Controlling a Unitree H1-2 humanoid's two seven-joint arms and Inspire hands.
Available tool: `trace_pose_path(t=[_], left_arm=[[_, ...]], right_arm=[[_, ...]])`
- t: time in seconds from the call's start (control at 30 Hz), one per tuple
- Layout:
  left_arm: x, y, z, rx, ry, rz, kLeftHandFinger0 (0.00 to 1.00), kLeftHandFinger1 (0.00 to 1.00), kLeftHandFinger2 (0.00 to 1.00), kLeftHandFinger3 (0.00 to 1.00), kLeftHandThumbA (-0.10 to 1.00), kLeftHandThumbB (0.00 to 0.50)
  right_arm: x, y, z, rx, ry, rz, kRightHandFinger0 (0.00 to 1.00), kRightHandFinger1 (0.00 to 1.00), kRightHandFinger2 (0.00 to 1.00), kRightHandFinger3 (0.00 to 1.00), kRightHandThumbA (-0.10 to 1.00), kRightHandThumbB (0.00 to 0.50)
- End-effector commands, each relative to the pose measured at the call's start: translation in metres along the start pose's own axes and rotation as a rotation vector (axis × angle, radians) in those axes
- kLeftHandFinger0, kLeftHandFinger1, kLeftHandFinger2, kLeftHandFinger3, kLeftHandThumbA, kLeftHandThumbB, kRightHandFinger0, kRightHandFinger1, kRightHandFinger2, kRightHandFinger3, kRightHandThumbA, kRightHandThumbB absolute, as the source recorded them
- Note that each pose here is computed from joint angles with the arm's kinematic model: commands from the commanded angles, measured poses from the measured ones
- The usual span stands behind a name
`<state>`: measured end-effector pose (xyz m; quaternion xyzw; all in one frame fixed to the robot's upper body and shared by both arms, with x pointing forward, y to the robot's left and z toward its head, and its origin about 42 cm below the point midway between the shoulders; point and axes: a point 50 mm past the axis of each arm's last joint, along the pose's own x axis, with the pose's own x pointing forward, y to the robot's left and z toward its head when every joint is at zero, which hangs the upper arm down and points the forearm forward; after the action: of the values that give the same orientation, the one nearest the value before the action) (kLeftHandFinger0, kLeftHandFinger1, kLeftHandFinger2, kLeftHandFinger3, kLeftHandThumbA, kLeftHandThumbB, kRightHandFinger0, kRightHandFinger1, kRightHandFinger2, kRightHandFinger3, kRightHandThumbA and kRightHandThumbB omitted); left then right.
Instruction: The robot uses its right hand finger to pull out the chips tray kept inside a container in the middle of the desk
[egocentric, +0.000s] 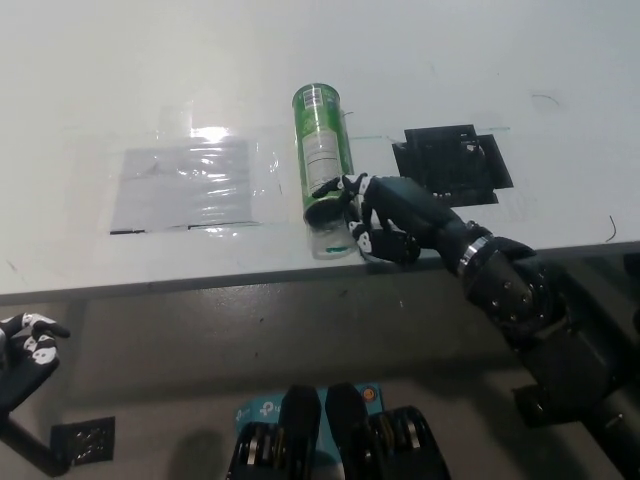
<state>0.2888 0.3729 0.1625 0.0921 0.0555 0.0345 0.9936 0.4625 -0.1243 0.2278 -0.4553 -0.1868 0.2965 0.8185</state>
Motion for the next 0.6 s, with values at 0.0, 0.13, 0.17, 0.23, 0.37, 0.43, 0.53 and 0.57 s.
trace_pose_path(t=[0.0,0.13,0.17,0.23,0.37,0.43,0.53,0.57], left_arm=[[0.004,0.008,0.022,0.051,-0.046,-0.016,0.0,0.0,0.0,0.14,-0.1,0.048],[0.003,0.01,0.023,0.061,-0.051,-0.012,0.0,0.0,0.0,0.14,-0.1,0.048],[0.003,0.011,0.023,0.061,-0.051,-0.011,0.0,0.0,0.0,0.14,-0.1,0.049],[0.003,0.012,0.025,0.078,-0.059,-0.016,0.0,0.0,0.0,0.13,-0.1,0.043],[0.005,0.014,0.03,0.094,-0.067,-0.023,0.0,0.0,0.0,0.11,-0.1,0.048],[0.006,0.014,0.032,0.085,-0.068,-0.023,0.0,0.0,0.0,0.11,-0.1,0.048],[0.009,0.013,0.035,0.095,-0.073,-0.026,0.0,0.0,0.0,0.11,-0.1,0.035],[0.009,0.013,0.035,0.09,-0.074,-0.025,0.0,0.0,0.0,0.13,-0.1,0.024]], right_arm=[[0.002,-0.012,0.005,-0.094,-0.06,-0.005,0.15,0.29,0.62,0.76,-0.1,0.113],[-0.01,0.001,-0.003,-0.136,-0.054,0.03,0.1,0.23,0.63,0.76,-0.1,0.126],[-0.011,0.003,-0.003,-0.136,-0.054,0.034,0.11,0.25,0.63,0.76,-0.1,0.115],[-0.018,0.01,-0.008,-0.142,-0.046,0.055,0.14,0.28,0.63,0.77,-0.1,0.108],[-0.026,0.028,-0.014,-0.172,-0.035,0.076,0.01,0.1,0.62,0.75,-0.1,0.107],[-0.025,0.038,-0.015,-0.157,-0.051,0.071,0.13,0.22,0.62,0.74,-0.1,0.088],[-0.024,0.046,-0.014,-0.143,-0.083,0.064,0.13,0.23,0.59,0.73,-0.1,0.077],[-0.023,0.05,-0.013,-0.158,-0.086,0.076,0.17,0.27,0.59,0.74,-0.1,0.062]])
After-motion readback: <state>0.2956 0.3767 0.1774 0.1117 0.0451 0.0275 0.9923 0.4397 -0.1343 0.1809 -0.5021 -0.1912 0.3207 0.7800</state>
